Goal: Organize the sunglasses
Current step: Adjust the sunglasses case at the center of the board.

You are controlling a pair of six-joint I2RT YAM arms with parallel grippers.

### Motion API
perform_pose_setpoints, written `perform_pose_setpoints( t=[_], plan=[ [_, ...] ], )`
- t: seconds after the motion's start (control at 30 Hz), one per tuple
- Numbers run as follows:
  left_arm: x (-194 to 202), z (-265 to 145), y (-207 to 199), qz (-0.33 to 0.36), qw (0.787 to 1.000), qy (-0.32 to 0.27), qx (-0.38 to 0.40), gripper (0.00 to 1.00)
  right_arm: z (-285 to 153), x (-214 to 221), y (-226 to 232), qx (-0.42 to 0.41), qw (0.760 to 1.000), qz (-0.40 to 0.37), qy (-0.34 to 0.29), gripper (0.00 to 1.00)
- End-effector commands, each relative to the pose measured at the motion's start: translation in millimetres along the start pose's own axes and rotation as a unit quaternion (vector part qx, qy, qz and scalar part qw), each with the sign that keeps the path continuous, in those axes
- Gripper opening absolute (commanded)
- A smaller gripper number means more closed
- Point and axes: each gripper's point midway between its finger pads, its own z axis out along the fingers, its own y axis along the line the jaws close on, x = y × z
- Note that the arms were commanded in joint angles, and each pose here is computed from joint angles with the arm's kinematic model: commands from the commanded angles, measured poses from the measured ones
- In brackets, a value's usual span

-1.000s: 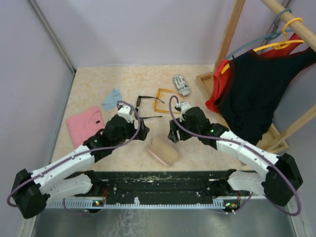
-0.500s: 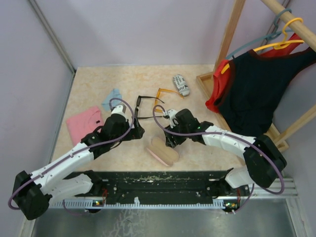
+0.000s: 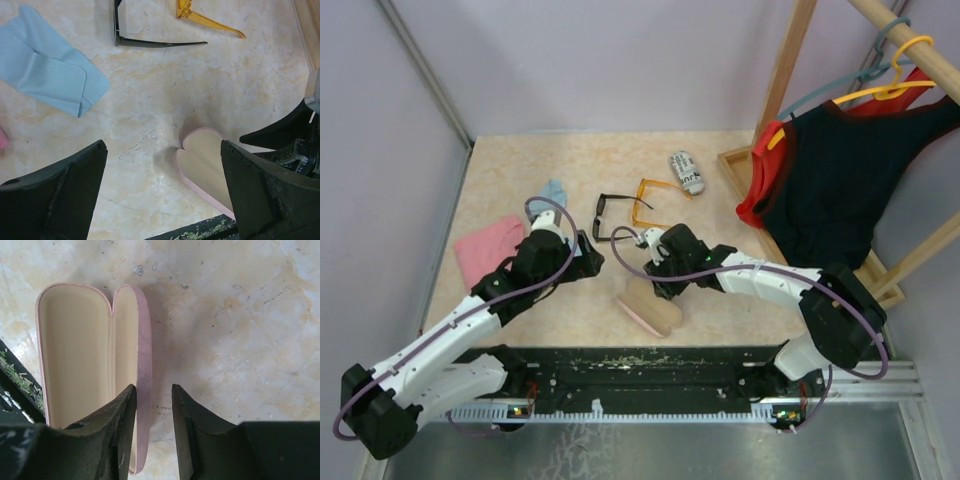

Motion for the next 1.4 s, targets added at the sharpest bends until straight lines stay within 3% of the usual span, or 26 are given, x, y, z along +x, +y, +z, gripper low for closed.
perform_pose_setpoints(
  t=[0.0, 0.2, 0.53, 1.13, 1.37],
  plan=[
    [-13, -8, 3, 0.008, 1.000, -0.015, -0.008, 0.99, -2, -29, -3, 0.010, 0.999, -0.040, -0.026, 0.34],
    [-17, -12, 6, 0.012, 1.000, -0.026, -0.011, 1.00, 1, -29, -3, 0.003, 0.998, -0.057, -0.013, 0.32],
    [-22, -16, 14, 0.018, 0.999, -0.038, -0.028, 1.00, 4, -24, 7, -0.033, 0.996, -0.085, 0.000, 0.41],
    [-32, -28, 21, 0.010, 0.997, -0.060, -0.043, 0.99, 3, -54, -1, -0.027, 0.984, -0.177, -0.022, 0.14],
    [-34, -32, 22, 0.012, 0.997, -0.062, -0.045, 0.99, 11, -60, -7, -0.030, 0.976, -0.216, -0.009, 0.10]
  ],
)
